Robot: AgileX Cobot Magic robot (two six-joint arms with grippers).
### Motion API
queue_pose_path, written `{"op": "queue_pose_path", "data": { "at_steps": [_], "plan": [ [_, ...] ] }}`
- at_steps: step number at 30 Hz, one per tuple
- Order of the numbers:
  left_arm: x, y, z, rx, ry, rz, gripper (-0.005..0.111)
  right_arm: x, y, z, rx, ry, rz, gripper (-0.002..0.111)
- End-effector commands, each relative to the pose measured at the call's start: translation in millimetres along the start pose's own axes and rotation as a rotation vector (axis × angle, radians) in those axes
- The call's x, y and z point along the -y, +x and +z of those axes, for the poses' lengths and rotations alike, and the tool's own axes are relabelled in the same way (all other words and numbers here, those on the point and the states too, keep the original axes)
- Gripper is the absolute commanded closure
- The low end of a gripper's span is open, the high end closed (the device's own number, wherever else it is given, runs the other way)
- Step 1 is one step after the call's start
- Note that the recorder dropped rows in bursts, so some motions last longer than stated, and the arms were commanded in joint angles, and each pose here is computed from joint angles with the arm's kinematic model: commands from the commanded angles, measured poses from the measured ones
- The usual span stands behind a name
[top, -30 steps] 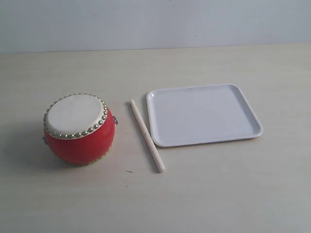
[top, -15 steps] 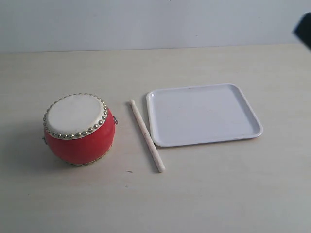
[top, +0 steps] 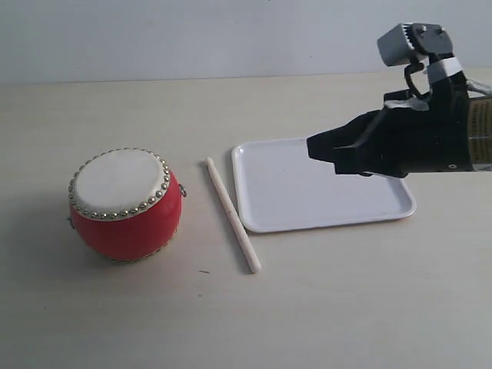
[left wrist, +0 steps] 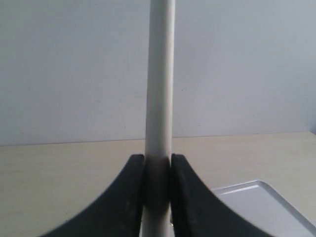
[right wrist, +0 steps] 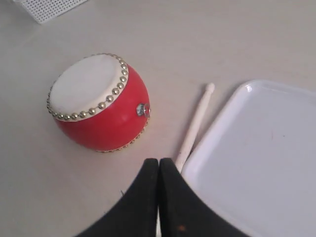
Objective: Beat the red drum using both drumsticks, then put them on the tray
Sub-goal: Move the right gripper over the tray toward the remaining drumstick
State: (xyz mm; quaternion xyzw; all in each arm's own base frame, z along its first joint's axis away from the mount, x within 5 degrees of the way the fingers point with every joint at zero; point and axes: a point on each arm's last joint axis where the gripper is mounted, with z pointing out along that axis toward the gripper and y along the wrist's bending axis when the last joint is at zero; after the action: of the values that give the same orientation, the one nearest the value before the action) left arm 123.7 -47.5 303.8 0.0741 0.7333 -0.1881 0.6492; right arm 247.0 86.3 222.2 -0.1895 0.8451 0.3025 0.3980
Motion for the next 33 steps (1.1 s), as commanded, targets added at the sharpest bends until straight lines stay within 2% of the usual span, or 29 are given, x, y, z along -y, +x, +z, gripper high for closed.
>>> {"op": "queue_pose_path", "data": {
  "at_steps": [1, 4, 8, 11, 16, 24, 33],
  "plan": [
    [0.3, -1, -1, 0.006, 0.003, 0.003, 0.106, -3, 1, 19, -0.067, -0.023, -0.025, 0.108],
    [0.3, -1, -1, 0.006, 0.003, 0.003, 0.106, -18, 3, 41, -0.139, -0.05, -0.071, 0.108],
    [0.3, 0, -1, 0.005, 0.003, 0.005, 0.106, -33, 4, 70, -0.205, -0.016, -0.097, 0.108],
    [0.3, 0, -1, 0.005, 0.003, 0.026, 0.106, -38, 5, 87, -0.231, 0.002, -0.026, 0.108],
    [0.3, 0, -1, 0.005, 0.003, 0.026, 0.106, -34, 12, 113, -0.284, -0.006, 0.012, 0.107],
    [-0.6, 4, -1, -0.009, 0.001, 0.03, 0.106, -21, 15, 151, -0.321, -0.004, 0.027, 0.078],
    [-0.9, 6, -1, -0.015, 0.0, 0.029, 0.106, -11, 2, 182, -0.291, 0.006, 0.014, 0.077]
  ]
}}
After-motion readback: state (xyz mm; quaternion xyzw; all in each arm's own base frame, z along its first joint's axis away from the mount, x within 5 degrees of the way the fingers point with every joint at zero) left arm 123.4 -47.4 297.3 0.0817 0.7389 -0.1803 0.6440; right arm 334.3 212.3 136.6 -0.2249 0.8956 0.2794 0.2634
